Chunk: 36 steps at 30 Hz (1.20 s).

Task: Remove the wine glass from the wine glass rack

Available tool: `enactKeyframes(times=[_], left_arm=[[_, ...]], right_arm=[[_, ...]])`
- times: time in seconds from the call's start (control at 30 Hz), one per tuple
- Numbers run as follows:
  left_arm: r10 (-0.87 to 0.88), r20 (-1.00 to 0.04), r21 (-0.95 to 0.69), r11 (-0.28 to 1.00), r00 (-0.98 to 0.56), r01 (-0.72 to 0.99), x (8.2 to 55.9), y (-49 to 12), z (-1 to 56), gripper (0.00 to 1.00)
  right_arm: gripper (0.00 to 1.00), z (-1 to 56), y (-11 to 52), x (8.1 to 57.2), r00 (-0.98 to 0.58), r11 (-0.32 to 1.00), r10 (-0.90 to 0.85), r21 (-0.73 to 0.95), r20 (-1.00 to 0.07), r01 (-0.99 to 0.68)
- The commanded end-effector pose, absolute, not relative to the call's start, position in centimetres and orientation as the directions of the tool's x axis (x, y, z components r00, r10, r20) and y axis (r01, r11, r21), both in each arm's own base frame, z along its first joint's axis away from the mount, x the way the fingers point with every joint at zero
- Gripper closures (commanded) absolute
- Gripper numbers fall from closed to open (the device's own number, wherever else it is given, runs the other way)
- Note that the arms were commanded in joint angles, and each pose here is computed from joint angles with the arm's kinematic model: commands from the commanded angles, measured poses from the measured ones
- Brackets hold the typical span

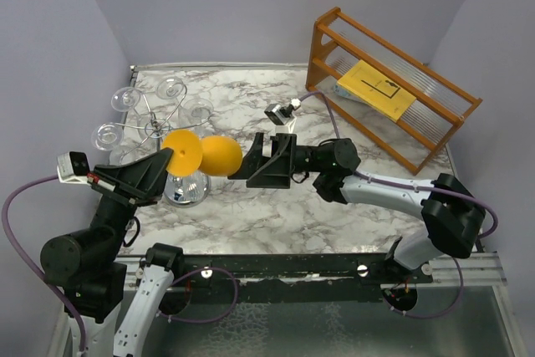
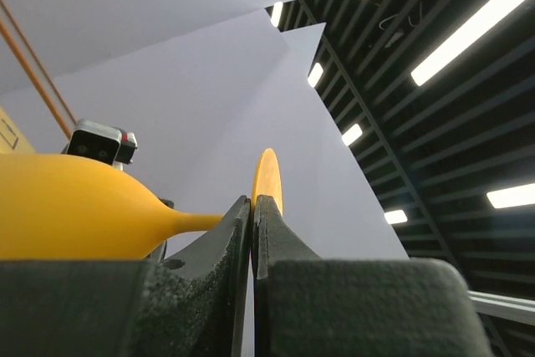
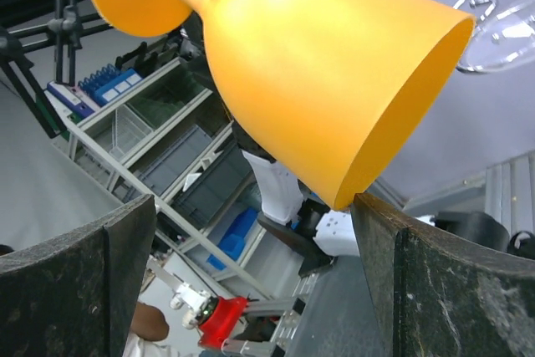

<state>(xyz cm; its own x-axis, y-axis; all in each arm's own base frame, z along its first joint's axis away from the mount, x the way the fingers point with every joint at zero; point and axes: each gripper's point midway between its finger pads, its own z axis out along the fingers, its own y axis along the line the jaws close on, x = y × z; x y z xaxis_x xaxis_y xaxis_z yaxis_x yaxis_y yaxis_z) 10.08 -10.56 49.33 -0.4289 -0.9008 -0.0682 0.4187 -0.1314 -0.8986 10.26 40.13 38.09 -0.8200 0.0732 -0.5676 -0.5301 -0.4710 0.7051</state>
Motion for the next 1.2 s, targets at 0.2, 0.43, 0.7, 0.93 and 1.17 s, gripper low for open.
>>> enactKeyframes(times=[0.2, 0.43, 0.7, 0.93, 1.17], left_arm=[[-0.894, -0.073, -0.868, -0.162, -0.443, 0.470, 8.3, -10.4, 49.8, 1.00], [-0.888, -0.058, -0.871, -0.178, -0.455, 0.458, 9.1, -10.6, 49.2, 1.00], [-0.896, -0.060, -0.887, -0.154, -0.439, 0.436, 10.0, -10.6, 48.0, 1.00], [-0.915, -0.064, -0.902, -0.118, -0.399, 0.414, 10.8, -10.2, 46.3, 0.87], [-0.940, -0.138, -0.917, 0.002, -0.313, 0.399, 11.1, -9.3, 45.3, 0.53]], right_arm=[[0.00, 41.2, 39.4, 11.4, -0.739, -0.480, 0.247, 0.583, -0.627, -0.656], [0.02, 40.6, 39.7, 11.3, -0.743, -0.492, 0.211, 0.588, -0.635, -0.642], [0.51, 42.7, 37.2, 9.5, -0.764, -0.638, 0.251, 0.492, -0.595, -0.592], [0.86, 44.3, 36.0, 8.6, -0.755, -0.728, 0.278, 0.383, -0.594, -0.569], [0.98, 45.4, 34.9, 7.6, -0.671, -0.700, 0.360, 0.287, -0.648, -0.654]])
